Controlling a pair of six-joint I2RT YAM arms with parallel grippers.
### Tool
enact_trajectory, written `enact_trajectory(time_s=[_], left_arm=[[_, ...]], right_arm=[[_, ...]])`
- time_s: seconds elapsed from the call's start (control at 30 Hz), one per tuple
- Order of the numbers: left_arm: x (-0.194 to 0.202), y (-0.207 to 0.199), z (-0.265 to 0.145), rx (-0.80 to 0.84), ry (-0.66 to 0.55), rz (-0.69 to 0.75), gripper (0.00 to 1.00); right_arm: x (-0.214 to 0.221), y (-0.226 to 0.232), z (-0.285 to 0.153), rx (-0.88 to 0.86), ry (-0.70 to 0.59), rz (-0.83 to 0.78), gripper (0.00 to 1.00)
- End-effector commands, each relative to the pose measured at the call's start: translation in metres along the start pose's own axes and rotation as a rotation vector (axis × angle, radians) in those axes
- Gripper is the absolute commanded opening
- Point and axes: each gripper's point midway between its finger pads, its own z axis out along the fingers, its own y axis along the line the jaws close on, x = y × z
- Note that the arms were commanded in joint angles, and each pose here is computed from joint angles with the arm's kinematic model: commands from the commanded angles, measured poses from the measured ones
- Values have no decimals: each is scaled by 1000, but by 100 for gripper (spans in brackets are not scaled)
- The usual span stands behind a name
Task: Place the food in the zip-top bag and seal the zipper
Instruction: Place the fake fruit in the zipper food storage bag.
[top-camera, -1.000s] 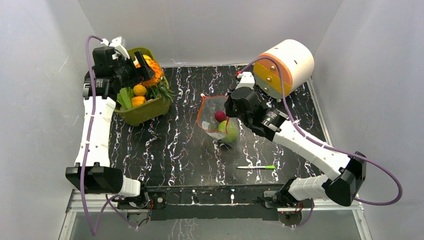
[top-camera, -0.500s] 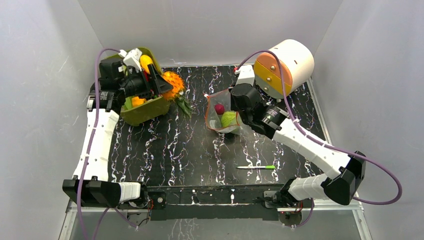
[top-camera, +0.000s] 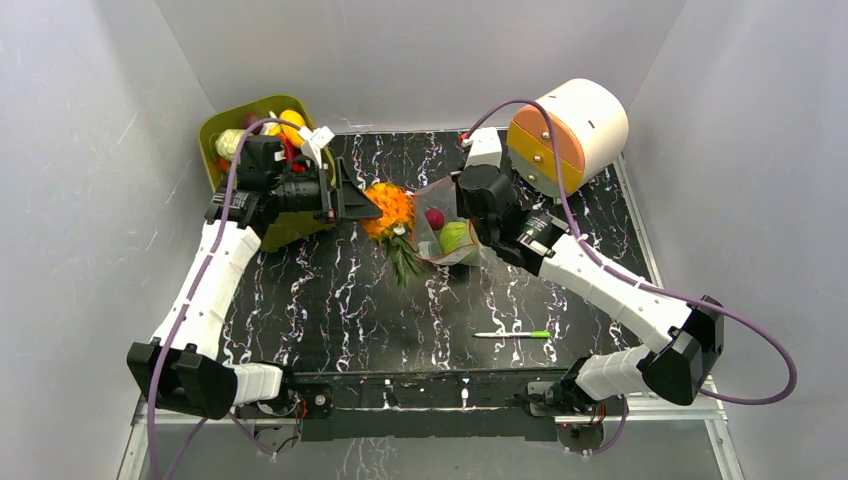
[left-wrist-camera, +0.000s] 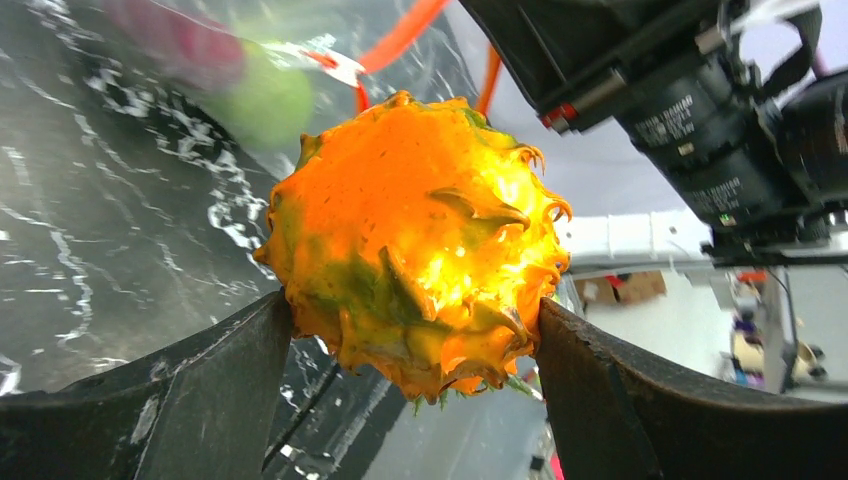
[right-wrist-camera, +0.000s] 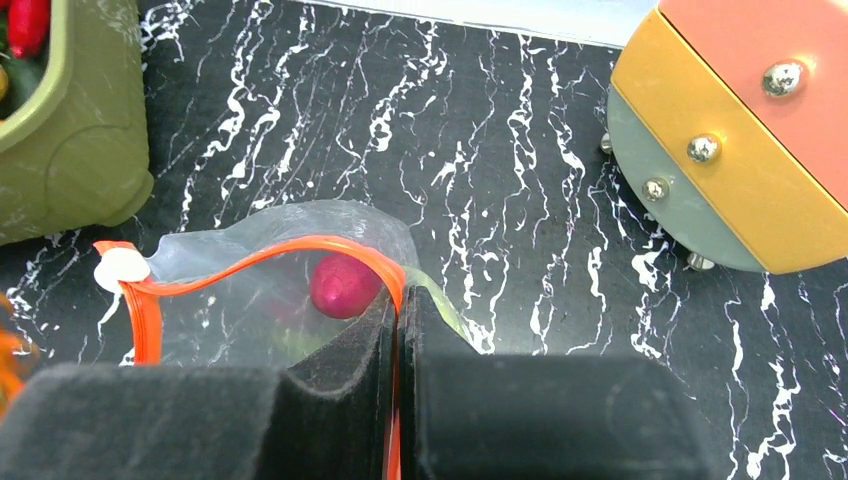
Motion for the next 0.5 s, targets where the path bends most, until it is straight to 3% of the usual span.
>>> enact_trajectory(time_s=[0.0, 0.47], left_arm=[[25, -33, 4, 170, 108, 10, 38], [61, -46, 30, 258, 234, -22, 37]], right_arm=[[-25, 6, 3, -19, -95, 68, 0], [-15, 23, 0, -119, -78, 113, 0]])
